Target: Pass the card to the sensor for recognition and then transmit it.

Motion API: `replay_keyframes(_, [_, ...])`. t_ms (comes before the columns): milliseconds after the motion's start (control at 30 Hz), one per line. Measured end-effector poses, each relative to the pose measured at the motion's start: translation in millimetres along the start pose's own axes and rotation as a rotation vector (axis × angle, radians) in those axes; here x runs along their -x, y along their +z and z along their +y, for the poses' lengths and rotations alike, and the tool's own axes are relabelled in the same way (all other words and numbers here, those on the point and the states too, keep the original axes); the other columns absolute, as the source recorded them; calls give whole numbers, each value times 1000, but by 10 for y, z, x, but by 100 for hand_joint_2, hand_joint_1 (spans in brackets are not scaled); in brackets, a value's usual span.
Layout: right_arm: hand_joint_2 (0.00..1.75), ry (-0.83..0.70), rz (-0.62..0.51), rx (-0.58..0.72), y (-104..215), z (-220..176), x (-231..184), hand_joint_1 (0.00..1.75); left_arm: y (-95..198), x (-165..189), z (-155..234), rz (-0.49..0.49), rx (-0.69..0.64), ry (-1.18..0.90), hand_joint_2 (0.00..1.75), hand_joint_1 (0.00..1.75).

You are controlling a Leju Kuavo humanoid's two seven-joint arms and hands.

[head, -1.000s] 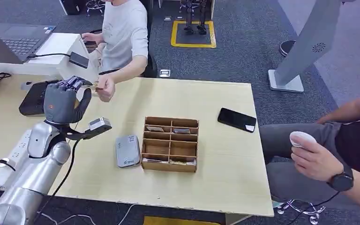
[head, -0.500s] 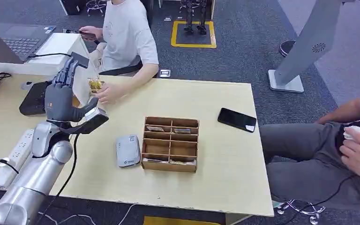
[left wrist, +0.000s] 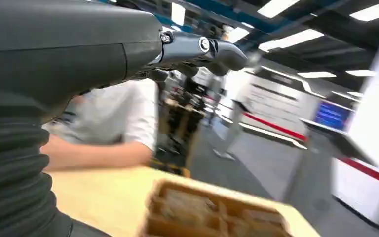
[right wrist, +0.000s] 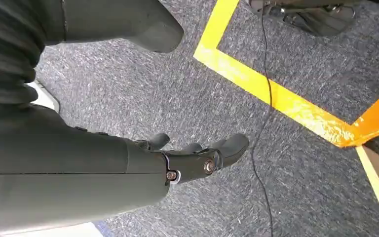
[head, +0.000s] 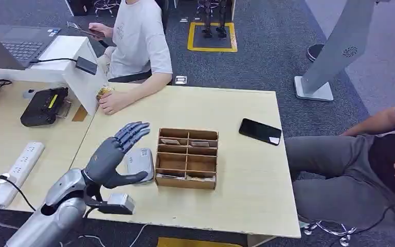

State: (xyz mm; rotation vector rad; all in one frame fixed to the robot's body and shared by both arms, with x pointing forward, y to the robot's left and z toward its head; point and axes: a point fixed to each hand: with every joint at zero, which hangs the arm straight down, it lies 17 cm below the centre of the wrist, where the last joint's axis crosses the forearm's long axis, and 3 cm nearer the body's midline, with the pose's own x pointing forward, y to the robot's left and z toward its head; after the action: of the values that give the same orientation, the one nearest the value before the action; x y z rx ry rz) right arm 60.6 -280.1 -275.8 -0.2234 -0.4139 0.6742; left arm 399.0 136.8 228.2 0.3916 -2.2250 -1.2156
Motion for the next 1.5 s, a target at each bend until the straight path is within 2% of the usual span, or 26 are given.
replay_keyframes(100, [175,-8,-4,8,-10,-33,-11,0,81,-323,-198,-63,44,41,175,0])
replay_keyframes(233, [175,-14,-6,14,-26,-64,-41,0,157,-508,-373,-95,79,43,175,0])
replay_keyframes(433, [175,-16,-7,18,-35,-84,-57,0,175,-597,-425,-111,89,54,175,0])
replay_keyframes(600, [175,-18,-1,15,-42,-80,-71,0,176,-597,-486,-120,90,-116,175,0])
replay_keyframes(733, [175,-23,8,6,-56,-73,-108,0,171,-459,-719,-64,127,-253,175,0])
replay_keyframes(933, [175,-25,14,4,-63,-68,-125,0,112,-275,-972,20,157,-321,175,0])
replay_keyframes(1067, [175,-30,20,-2,-59,-27,-147,0,42,-156,-1032,81,151,-326,175,0])
replay_keyframes(1500, [175,-34,23,-5,-57,7,-181,0,27,23,-1232,171,179,-289,175,0])
